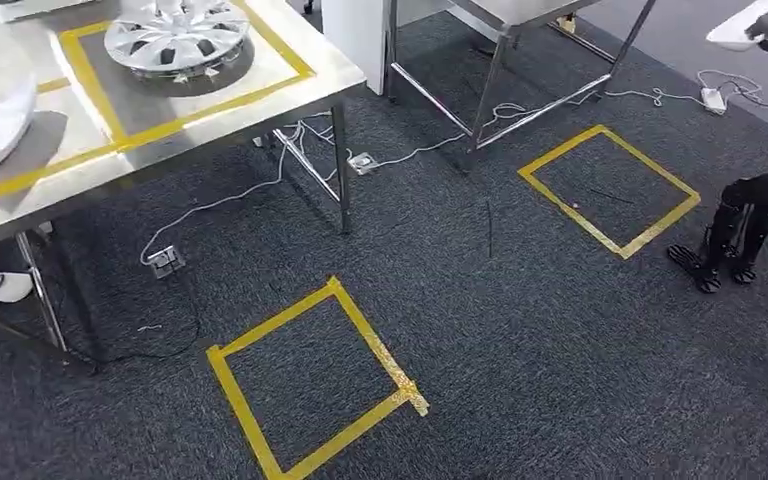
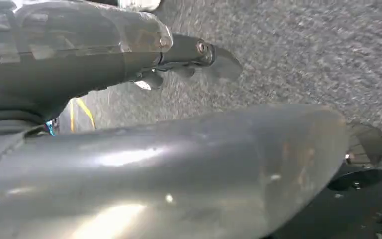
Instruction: Take the parts from the cabinet and place them on the table.
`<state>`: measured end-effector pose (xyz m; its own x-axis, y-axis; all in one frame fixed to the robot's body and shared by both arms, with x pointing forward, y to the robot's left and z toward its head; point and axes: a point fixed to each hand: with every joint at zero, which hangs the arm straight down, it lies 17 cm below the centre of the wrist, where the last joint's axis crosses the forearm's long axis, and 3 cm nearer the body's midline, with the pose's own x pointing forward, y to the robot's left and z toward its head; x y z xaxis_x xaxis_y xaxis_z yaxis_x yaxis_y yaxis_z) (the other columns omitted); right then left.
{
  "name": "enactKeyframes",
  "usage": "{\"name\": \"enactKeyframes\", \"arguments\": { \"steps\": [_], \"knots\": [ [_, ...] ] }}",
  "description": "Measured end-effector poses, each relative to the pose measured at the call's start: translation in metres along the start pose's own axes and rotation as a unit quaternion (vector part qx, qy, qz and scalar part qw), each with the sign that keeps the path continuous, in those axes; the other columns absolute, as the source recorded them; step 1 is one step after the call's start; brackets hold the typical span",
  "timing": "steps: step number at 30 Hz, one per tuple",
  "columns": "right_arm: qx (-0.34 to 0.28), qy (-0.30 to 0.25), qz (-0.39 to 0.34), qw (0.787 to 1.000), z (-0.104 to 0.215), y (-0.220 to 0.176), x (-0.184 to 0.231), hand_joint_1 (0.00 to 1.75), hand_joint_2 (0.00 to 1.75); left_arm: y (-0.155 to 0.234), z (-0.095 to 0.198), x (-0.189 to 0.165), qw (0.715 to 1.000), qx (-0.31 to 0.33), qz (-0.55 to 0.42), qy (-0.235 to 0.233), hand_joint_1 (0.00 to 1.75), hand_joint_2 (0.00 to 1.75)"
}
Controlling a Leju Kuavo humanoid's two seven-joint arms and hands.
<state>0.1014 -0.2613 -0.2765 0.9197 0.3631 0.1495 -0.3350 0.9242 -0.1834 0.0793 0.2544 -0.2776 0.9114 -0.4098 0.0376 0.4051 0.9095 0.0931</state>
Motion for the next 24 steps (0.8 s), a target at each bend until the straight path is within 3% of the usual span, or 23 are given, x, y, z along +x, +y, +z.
{"name": "enactKeyframes", "arguments": {
  "steps": [24],
  "knots": [
    [0.0, 0.0, -0.015, 1.0, 0.0, -0.0016, 0.0074, 0.0, 0.0, -0.0031, 0.0, -0.0041, 1.0, -0.002, -0.014, 0.003, 0.0, 0.0]
  ]
}}
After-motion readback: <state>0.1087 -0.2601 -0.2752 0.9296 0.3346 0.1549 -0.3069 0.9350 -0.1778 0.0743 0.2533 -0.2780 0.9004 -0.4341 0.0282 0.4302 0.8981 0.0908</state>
